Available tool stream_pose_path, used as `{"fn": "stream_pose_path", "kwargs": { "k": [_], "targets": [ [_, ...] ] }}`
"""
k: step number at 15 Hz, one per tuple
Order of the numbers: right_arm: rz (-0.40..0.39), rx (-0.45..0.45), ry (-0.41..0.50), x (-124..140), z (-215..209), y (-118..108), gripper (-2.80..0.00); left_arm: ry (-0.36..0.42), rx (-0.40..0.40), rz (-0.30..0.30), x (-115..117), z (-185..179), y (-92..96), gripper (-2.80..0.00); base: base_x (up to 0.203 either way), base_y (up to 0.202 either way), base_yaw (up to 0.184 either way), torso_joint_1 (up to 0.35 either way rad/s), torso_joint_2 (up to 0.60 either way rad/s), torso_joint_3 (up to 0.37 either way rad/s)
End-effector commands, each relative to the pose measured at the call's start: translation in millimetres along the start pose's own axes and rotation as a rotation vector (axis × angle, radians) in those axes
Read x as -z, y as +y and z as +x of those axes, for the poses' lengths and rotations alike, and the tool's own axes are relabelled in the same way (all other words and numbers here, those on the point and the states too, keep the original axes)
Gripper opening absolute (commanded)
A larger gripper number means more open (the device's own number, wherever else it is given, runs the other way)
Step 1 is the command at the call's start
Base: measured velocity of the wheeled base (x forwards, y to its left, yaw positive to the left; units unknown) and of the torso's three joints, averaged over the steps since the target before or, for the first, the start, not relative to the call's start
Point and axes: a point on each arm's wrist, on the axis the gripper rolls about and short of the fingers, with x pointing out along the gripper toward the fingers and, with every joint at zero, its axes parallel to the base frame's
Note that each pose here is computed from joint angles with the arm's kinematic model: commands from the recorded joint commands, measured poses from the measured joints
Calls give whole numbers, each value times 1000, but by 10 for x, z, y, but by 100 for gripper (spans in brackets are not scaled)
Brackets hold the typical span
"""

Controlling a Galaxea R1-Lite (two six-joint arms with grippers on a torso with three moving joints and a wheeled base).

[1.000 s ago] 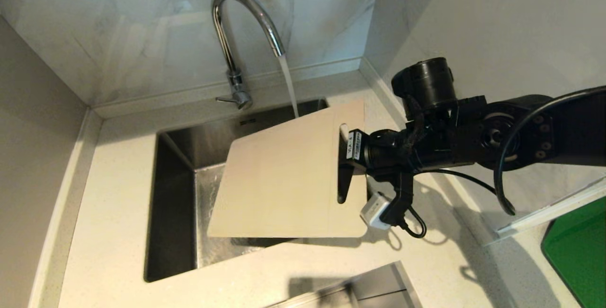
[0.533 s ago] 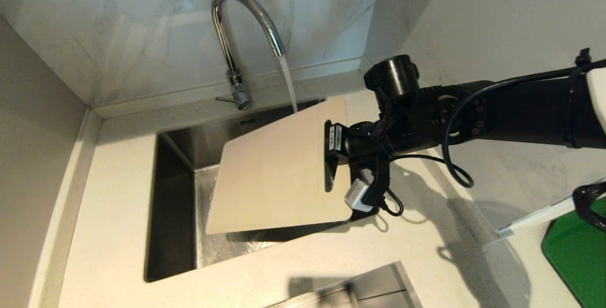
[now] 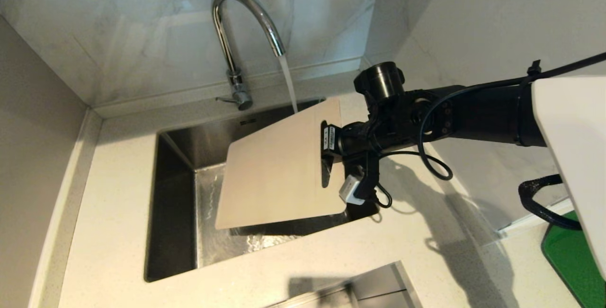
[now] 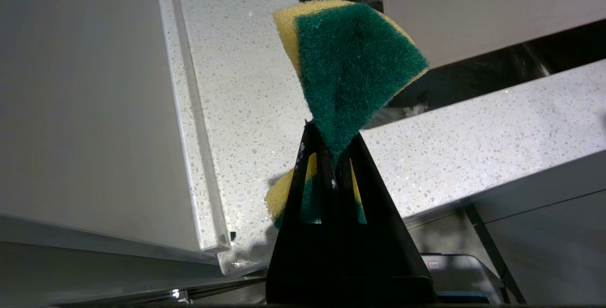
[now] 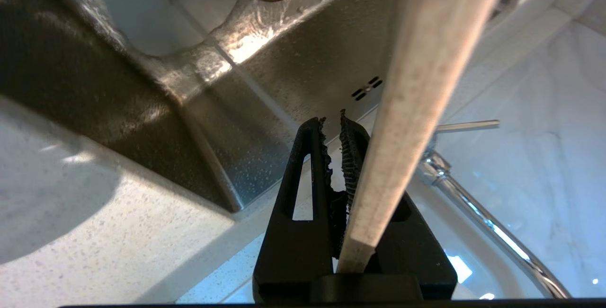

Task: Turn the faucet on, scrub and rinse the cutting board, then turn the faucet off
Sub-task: Scrub the cutting board underwater

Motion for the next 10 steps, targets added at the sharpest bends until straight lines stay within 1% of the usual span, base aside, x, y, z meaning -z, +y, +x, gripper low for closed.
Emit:
{"fn": "stream_pose_path", "kwargs": {
  "k": [1,4,10],
  "targets": [
    [-25,-8,6,71,84,55,-280,4,0,-1,9,3,0,-280,0,0,0,0,0,0],
    [-34,-31,54,207,66,109,-280,4,0,-1,8,3,0,-280,0,0,0,0,0,0],
    [-20,-53,95,319,20,257,-280,4,0,-1,9,3,0,-280,0,0,0,0,0,0]
  ]
}}
